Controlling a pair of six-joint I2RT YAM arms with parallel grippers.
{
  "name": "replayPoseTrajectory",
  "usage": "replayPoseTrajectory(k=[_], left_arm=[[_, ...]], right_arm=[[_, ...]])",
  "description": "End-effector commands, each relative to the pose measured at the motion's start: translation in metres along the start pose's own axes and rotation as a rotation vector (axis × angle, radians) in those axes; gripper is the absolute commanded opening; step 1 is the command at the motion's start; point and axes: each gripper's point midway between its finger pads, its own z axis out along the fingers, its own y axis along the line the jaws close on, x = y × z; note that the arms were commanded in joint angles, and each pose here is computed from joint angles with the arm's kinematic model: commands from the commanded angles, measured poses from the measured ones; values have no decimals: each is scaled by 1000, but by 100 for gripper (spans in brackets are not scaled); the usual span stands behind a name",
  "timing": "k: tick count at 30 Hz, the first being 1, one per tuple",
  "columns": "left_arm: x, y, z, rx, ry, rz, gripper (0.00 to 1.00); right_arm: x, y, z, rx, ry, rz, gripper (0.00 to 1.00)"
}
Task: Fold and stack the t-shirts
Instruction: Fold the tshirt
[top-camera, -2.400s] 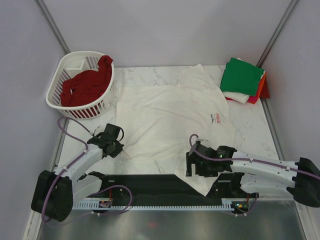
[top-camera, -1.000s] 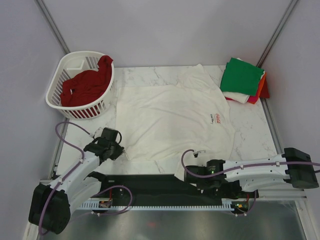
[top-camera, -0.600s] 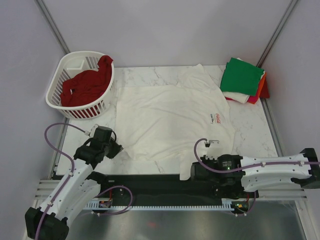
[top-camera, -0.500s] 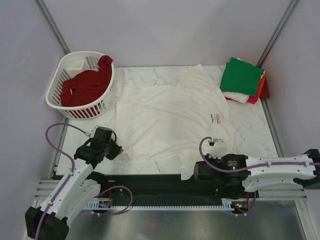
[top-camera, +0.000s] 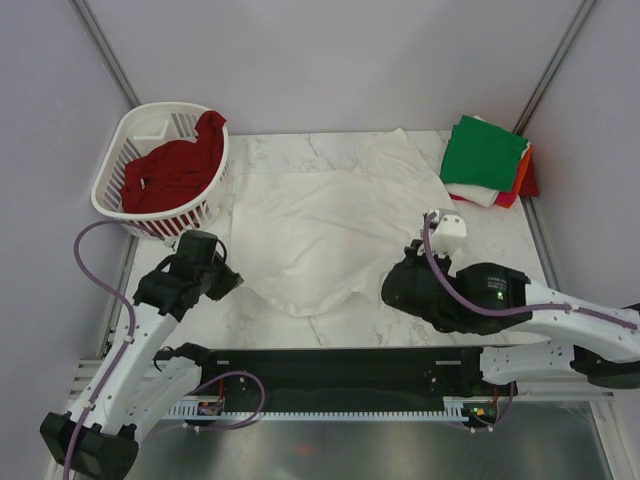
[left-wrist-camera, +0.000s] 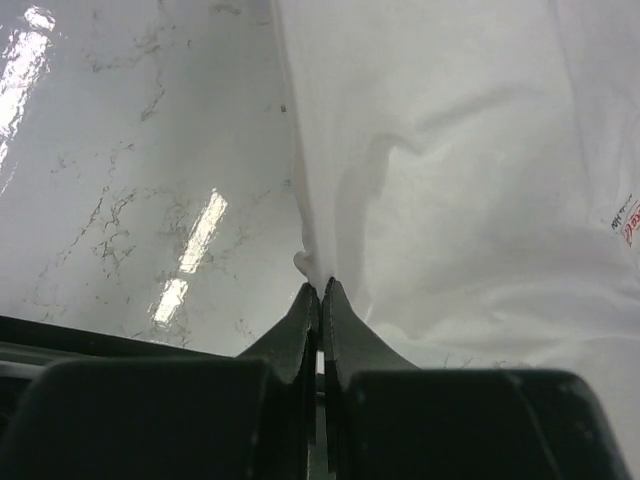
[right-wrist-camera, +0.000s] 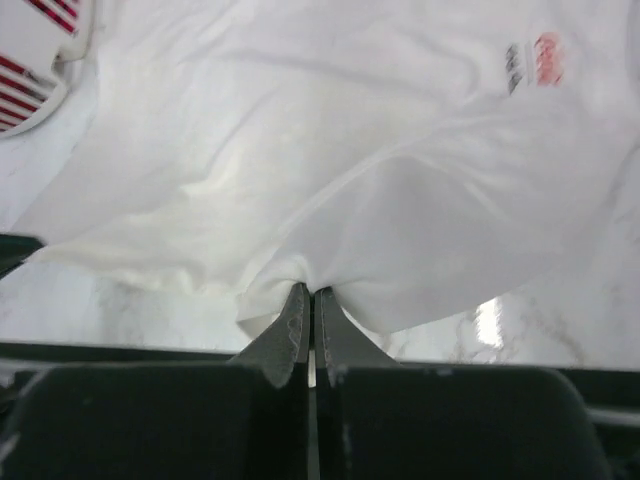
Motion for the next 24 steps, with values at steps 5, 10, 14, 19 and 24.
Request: replayPoseTrajectory(k=[5,10,14,19,24], left_arm=[[-27,-21,-5,-25,-28,137,2],[-45,-32,-8,-35,-65,187,2],[-56,-32,5,-101,-65,221,2],[-81,-42,14,-145,-91,240,2],[-104,-51,26,-168,-98,237,2]], right_arm=[[-61,-20,52,80,-71,-197,0],[-78,-27,68,151,-75,-261,0],[-79,-36,87,187,-50,-279,0],[-82,-66,117,279,2,-269,0],[-98,-96,135,341,2,-213,0]])
